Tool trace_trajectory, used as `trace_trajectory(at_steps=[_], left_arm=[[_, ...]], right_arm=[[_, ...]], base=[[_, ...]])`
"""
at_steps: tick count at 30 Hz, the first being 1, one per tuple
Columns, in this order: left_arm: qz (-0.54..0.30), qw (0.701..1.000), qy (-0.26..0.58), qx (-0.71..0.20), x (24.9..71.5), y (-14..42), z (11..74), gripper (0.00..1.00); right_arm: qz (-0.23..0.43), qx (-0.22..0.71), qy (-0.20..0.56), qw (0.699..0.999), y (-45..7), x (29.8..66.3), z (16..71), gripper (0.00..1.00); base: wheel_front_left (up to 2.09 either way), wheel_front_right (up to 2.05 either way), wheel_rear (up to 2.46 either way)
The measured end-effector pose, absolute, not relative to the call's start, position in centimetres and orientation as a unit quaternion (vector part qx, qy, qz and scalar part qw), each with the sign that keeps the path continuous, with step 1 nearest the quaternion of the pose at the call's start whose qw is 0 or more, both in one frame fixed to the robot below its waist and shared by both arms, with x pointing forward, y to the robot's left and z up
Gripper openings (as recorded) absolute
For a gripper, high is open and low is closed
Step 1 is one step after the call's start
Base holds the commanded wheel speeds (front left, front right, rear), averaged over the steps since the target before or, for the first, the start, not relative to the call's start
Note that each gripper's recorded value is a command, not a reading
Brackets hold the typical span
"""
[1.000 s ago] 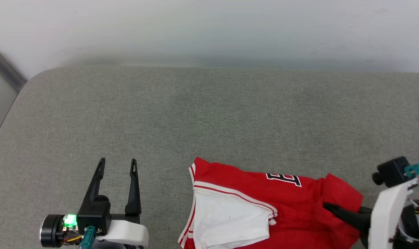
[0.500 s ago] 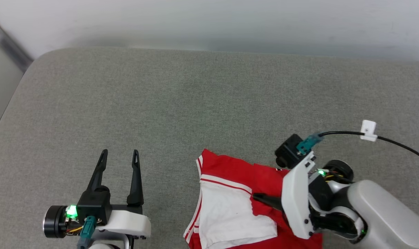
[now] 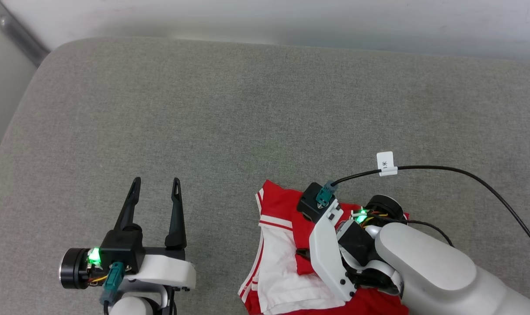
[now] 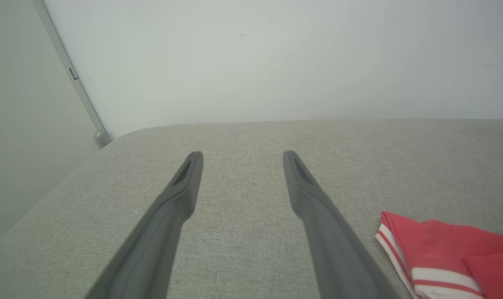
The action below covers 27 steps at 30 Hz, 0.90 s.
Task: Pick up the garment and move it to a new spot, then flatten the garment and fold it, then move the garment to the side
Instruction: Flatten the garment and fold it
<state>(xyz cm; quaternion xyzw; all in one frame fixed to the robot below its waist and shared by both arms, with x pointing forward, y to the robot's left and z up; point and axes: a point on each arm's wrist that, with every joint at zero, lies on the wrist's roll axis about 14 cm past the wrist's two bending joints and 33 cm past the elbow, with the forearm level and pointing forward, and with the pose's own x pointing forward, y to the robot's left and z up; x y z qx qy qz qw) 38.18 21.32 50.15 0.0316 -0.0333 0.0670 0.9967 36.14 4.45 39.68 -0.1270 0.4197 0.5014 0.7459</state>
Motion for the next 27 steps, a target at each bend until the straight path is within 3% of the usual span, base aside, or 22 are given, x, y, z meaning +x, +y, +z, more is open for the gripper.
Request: trace_trajectory(at_steps=[4,5,14,20,27], left_arm=[[0.07,0.996,-0.034,0.031,38.3,21.5,50.2,1.0],[0.072,0.996,-0.035,0.03,38.1,21.5,50.3,1.0],[0.066,0.996,-0.045,0.028,37.2,21.2,50.9,1.0],[0.052,0.997,-0.056,0.024,36.9,20.2,51.6,1.0],[0.041,0.997,-0.064,0.024,36.4,19.4,52.1,1.0]], right_arm=[[0.504,-0.127,0.416,0.746,4.6,36.2,39.1,0.0],[0.512,-0.13,0.381,0.759,4.8,36.7,40.0,1.0],[0.476,-0.111,0.195,0.85,1.3,42.0,48.5,1.0],[0.366,-0.062,-0.006,0.929,-4.3,46.7,56.8,1.0],[0.218,-0.024,-0.122,0.968,-11.8,46.5,59.3,1.0]], base=[[0.0,0.0,0.0],[0.0,0.0,0.0],[0.0,0.0,0.0],[0.0,0.0,0.0],[0.0,0.0,0.0]])
